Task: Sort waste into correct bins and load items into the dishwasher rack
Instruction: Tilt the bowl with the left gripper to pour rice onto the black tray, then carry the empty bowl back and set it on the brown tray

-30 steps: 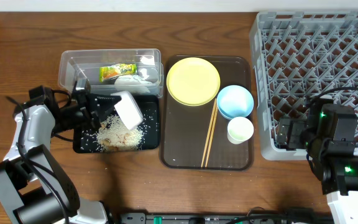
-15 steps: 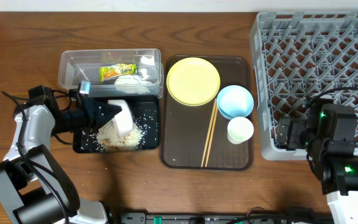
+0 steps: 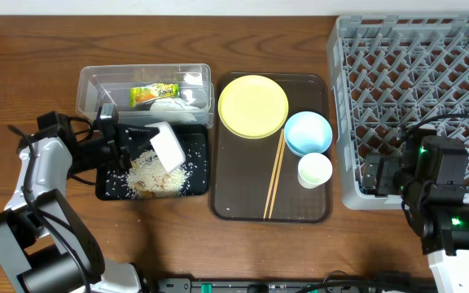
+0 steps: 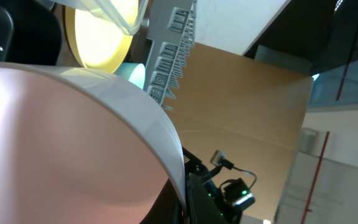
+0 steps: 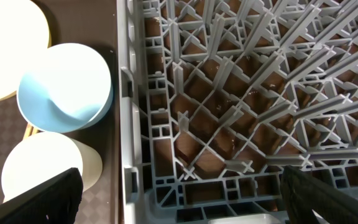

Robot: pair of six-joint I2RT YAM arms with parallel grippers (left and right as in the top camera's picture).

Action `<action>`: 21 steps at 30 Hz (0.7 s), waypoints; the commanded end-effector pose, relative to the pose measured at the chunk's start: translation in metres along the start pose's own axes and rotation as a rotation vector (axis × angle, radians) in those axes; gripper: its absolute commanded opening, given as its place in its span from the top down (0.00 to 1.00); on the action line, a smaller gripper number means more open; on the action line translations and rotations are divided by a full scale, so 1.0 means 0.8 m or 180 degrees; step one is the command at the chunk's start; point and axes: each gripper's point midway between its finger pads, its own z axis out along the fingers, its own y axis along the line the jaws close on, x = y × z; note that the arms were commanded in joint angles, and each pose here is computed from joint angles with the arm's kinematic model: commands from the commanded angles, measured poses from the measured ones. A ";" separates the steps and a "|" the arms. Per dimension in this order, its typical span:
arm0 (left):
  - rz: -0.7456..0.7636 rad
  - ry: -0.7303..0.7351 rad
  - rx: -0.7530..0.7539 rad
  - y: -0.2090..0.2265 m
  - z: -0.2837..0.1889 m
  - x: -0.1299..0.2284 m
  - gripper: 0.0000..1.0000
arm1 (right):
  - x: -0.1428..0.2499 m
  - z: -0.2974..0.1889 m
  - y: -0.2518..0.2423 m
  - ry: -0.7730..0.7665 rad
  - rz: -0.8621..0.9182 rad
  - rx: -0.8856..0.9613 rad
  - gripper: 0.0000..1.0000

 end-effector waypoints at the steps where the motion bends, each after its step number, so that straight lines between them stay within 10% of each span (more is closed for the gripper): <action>1: -0.0172 0.0011 0.0110 -0.009 -0.002 0.003 0.94 | -0.009 -0.007 0.007 -0.0069 -0.0007 -0.0054 0.01; 21: 0.1923 -0.0556 -0.2094 0.006 0.007 0.013 0.94 | -0.008 -0.007 0.007 -0.0058 -0.0007 -0.0053 0.01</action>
